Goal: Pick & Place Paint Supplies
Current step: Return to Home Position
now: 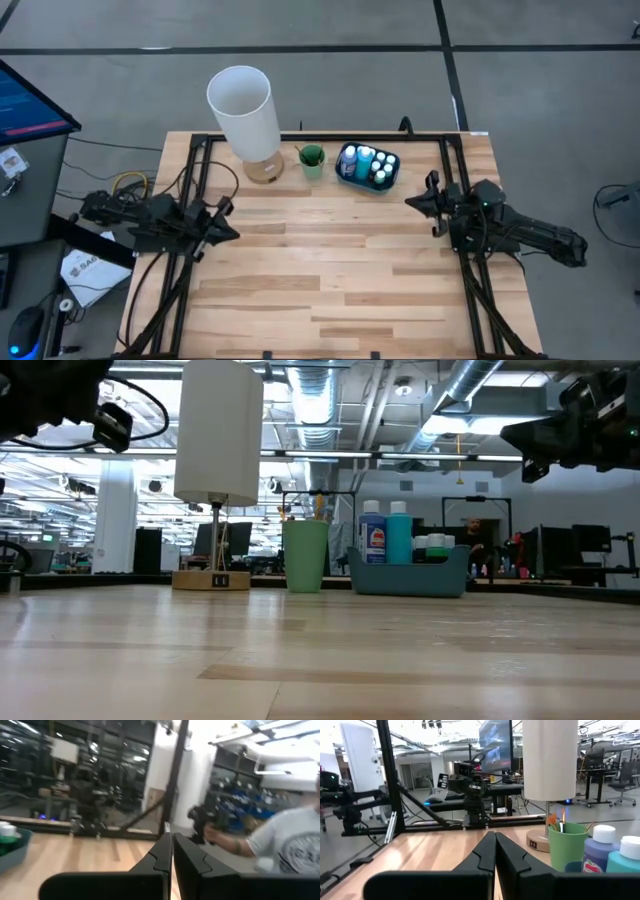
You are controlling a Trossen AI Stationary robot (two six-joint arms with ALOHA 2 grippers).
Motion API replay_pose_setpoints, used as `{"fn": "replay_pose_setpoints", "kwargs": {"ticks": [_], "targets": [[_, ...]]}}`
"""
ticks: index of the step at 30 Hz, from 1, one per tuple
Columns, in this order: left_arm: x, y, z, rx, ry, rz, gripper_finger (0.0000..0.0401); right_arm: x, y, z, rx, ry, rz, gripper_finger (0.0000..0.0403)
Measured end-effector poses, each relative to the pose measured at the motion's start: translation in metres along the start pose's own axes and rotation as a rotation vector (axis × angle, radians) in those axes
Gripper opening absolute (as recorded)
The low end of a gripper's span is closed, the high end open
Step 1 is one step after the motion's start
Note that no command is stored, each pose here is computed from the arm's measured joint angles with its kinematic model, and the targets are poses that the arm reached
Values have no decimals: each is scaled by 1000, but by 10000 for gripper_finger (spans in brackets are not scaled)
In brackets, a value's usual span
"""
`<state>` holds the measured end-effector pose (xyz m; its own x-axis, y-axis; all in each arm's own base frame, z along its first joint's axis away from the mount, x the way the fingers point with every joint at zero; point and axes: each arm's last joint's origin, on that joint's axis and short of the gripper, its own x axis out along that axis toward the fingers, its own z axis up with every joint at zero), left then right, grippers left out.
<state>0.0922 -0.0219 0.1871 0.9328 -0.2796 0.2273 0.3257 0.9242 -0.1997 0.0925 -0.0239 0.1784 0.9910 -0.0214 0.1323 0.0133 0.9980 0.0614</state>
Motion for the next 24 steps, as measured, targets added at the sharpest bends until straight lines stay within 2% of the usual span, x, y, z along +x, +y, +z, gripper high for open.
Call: {"fn": "replay_pose_setpoints", "kwargs": {"ticks": [3, 6, 11, 18, 24], "targets": [[0, 1, -6, 5, 71, -9, 6, 0, 0, -1, -18, 14, 6, 1], [-1, 4, -14, -3, 140, 48, 6, 0, 0, -4, -38, 39, 13, 1], [-2, 6, -18, -25, 175, 125, 6, 0, 0, -7, -68, 72, 11, 1], [-2, 7, -19, 51, 190, 131, 5, 0, 0, -7, -161, 72, 14, 1], [-2, 7, -19, 28, 190, 134, 5, 0, 0, -7, -161, 72, 14, 1]]}}
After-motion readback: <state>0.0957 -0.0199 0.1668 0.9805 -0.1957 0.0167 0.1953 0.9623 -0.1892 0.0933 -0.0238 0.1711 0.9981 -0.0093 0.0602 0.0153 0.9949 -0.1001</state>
